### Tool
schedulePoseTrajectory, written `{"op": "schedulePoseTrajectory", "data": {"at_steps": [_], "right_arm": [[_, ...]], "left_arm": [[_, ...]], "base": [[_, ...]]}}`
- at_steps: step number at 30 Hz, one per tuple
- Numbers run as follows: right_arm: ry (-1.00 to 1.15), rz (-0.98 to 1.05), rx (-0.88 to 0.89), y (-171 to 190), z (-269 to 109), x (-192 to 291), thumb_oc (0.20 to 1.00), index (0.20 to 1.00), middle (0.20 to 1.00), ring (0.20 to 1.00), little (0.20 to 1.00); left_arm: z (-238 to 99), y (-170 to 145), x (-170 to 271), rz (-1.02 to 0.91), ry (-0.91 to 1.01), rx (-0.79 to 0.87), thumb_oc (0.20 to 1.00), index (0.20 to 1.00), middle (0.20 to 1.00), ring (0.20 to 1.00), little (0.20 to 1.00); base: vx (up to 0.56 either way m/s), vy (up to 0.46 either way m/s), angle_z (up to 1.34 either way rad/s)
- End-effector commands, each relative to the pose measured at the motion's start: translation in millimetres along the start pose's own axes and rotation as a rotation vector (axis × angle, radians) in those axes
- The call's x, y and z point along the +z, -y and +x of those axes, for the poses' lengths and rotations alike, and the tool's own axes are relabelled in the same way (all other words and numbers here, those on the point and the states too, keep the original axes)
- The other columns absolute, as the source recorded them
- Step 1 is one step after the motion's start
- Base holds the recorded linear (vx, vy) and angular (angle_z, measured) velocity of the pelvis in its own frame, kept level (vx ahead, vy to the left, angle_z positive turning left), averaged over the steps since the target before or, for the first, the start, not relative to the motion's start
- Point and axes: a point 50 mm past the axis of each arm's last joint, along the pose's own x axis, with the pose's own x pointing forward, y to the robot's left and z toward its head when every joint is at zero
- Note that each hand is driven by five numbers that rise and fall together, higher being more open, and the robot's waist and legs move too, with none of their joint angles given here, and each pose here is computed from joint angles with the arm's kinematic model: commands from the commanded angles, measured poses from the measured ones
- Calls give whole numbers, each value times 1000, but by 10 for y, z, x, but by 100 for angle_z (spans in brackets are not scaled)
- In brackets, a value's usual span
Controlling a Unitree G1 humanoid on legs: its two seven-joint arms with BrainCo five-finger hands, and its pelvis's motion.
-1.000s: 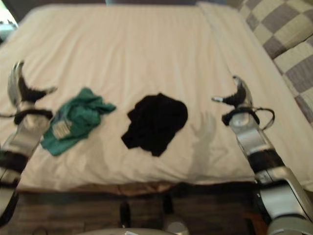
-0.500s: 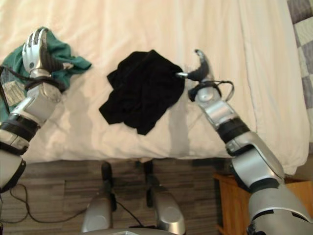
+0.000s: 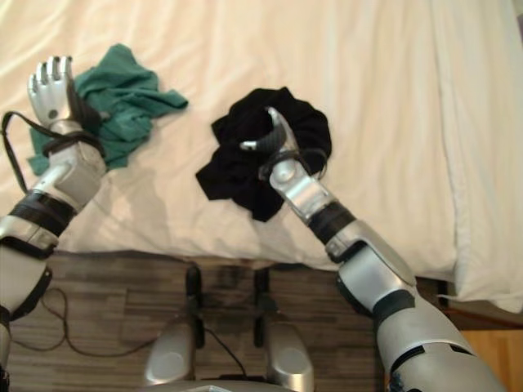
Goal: Tidy up the quilt and then pick up the clothes from the bed and put them into the laundry hamper.
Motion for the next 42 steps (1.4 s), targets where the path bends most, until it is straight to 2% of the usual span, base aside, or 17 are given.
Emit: {"op": "schedulePoseTrajectory", "data": {"at_steps": [1, 4, 5, 7, 8, 9, 12, 13, 14, 15, 21, 25, 29, 32, 34, 38, 42], "right_arm": [[70, -88, -44, 24, 76, 189, 1000, 1000, 1000, 1000, 1000], [66, -128, -52, -50, 83, 145, 1000, 1000, 1000, 1000, 1000], [80, -137, -66, -58, 96, 155, 1000, 1000, 1000, 1000, 1000], [103, -152, -84, -52, 119, 213, 1000, 1000, 1000, 1000, 1000], [118, -165, -90, -42, 139, 278, 944, 944, 944, 944, 944], [145, -179, -93, -27, 156, 367, 200, 200, 200, 200, 200], [169, -180, -91, -39, 157, 466, 200, 200, 200, 200, 200], [177, -169, -94, -46, 147, 483, 200, 200, 200, 200, 200], [177, -166, -95, -51, 144, 486, 200, 200, 200, 200, 200], [175, -161, -92, -74, 132, 492, 200, 200, 200, 200, 200], [157, -148, -99, -170, 86, 443, 200, 200, 200, 200, 200], [172, -36, -135, -102, 42, 332, 200, 200, 200, 200, 200], [230, 228, -117, 49, -176, 95, 200, 200, 200, 200, 200], [247, 424, -81, 104, -580, -291, 200, 200, 200, 200, 200], [202, 549, -55, 148, -1007, -696, 200, 200, 200, 200, 200], [27, 734, -4, 191, -1705, -1233, 200, 200, 200, 200, 200], [-233, 815, 35, 62, -2272, -1696, 200, 200, 200, 200, 200]], "left_arm": [[83, -36, 44, 11, 29, 30, 1000, 1000, 1000, 1000, 1000], [45, 108, 158, -47, 75, -40, 1000, 1000, 1000, 1000, 1000], [38, 161, 197, -128, 59, -65, 1000, 1000, 1000, 1000, 1000], [50, 178, 241, -168, 43, -42, 1000, 1000, 1000, 1000, 1000], [81, 139, 288, -196, 54, -12, 1000, 1000, 1000, 1000, 1000], [125, 69, 335, -210, 53, 27, 1000, 1000, 1000, 1000, 1000], [189, -64, 410, -212, 64, 89, 1000, 1000, 1000, 1000, 1000], [184, -65, 419, -202, 52, 95, 592, 592, 592, 592, 592], [180, -57, 419, -200, 46, 91, 501, 501, 501, 501, 501], [160, -16, 412, -204, 34, 74, 200, 200, 200, 200, 200], [36, 158, 489, -291, 31, 45, 200, 200, 200, 200, 200], [-113, 268, 527, -567, 10, 42, 200, 200, 200, 200, 200], [-441, 382, 413, -949, 30, -17, 200, 200, 200, 200, 200], [-961, 556, 296, -1166, 32, -163, 200, 200, 200, 200, 200], [-1388, 628, 179, -1274, 13, -283, 200, 200, 200, 200, 200], [-2108, 760, -194, -1450, -136, -539, 200, 200, 200, 200, 200], [-2736, 899, -321, -1540, -238, -697, 200, 200, 200, 200, 200]], "base": [[-27, 32, 2], [-76, 5, 1], [-171, 28, -2], [-172, 47, -2], [-221, 54, -2], [-254, 50, -1], [-183, -6, -6], [-100, 0, -13], [-79, 22, -10], [-32, 55, -10], [-19, 86, -10], [13, 67, 3], [72, -30, 7], [152, -1, 5], [213, 19, 4], [239, 33, 0], [94, 70, 2]]}}
